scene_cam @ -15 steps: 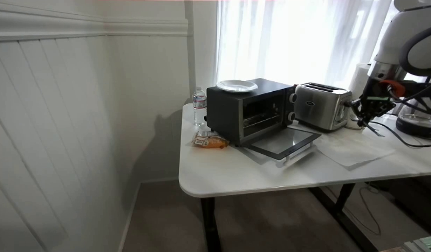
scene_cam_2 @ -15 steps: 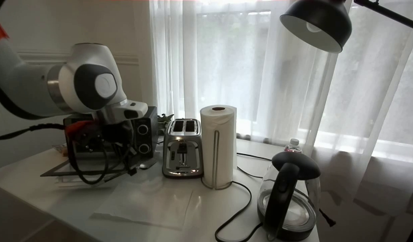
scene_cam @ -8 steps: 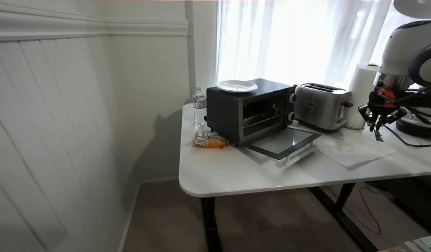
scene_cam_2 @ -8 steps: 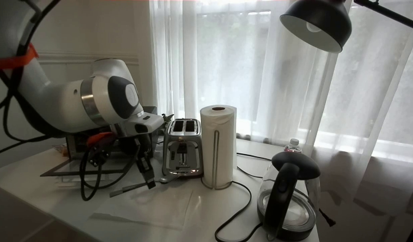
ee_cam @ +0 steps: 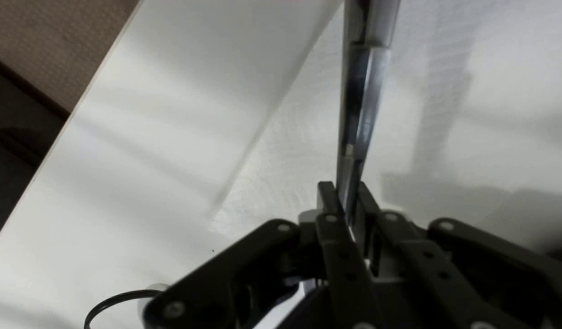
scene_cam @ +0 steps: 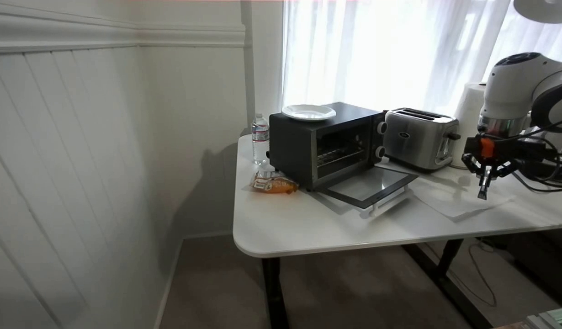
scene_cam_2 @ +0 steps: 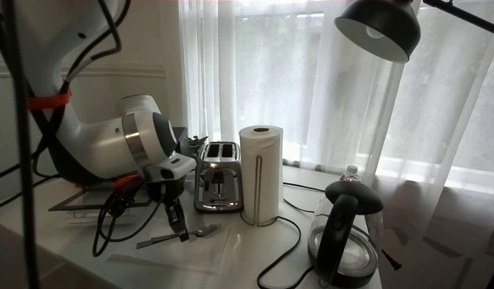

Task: Pick up the orange packet from the white plate and put it on the table behind the toaster, pick up the silver fork and spoon from the white plate and put them on the sheet of kitchen paper on the table

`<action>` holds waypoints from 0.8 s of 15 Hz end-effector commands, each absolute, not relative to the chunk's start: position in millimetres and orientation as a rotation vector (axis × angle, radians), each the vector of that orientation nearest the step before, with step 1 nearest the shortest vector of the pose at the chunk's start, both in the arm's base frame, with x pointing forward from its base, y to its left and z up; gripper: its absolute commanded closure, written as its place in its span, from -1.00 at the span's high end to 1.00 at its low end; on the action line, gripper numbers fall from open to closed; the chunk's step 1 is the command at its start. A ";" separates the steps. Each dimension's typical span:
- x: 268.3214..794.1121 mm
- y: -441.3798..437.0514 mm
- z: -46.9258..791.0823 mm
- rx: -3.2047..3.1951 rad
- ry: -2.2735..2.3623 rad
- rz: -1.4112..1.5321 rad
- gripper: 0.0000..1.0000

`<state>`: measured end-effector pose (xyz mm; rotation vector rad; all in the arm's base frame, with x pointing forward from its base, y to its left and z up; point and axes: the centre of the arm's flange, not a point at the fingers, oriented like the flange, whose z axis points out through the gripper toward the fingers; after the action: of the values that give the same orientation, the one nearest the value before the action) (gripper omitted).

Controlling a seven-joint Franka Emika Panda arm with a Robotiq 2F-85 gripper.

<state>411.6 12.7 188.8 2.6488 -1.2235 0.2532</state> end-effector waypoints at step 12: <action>440.2 -6.2 144.4 2.590 -1.341 0.217 0.12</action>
<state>438.1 -10.4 147.9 2.5794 -1.3376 0.2079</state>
